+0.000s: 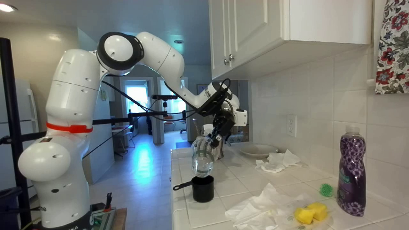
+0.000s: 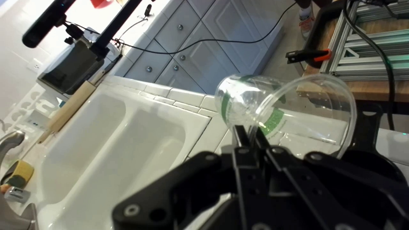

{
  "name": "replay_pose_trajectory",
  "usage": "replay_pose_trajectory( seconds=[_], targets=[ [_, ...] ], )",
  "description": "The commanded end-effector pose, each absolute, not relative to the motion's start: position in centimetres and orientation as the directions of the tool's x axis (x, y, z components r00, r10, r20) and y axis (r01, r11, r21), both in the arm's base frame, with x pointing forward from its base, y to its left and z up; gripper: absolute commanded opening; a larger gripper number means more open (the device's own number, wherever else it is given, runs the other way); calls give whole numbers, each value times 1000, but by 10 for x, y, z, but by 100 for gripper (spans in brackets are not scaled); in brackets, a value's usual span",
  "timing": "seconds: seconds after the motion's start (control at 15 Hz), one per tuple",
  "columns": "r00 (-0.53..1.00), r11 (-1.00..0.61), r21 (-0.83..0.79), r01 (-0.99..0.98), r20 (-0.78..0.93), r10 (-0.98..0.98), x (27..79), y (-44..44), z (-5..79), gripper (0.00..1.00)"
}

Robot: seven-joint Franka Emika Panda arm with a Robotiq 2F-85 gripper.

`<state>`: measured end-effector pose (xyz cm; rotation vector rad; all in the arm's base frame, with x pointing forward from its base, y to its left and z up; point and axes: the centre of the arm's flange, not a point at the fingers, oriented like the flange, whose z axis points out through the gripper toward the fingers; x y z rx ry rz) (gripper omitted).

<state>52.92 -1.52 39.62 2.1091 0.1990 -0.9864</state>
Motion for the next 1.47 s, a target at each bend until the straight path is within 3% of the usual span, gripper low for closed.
replay_pose_trajectory(
  seconds=[0.0, 1.4],
  targets=[
    [744, -652, 629, 423, -652, -146, 527, -19, 406, 2],
    [928, -720, 610, 331, -350, 130, 547, -16, 438, 2]
  ],
)
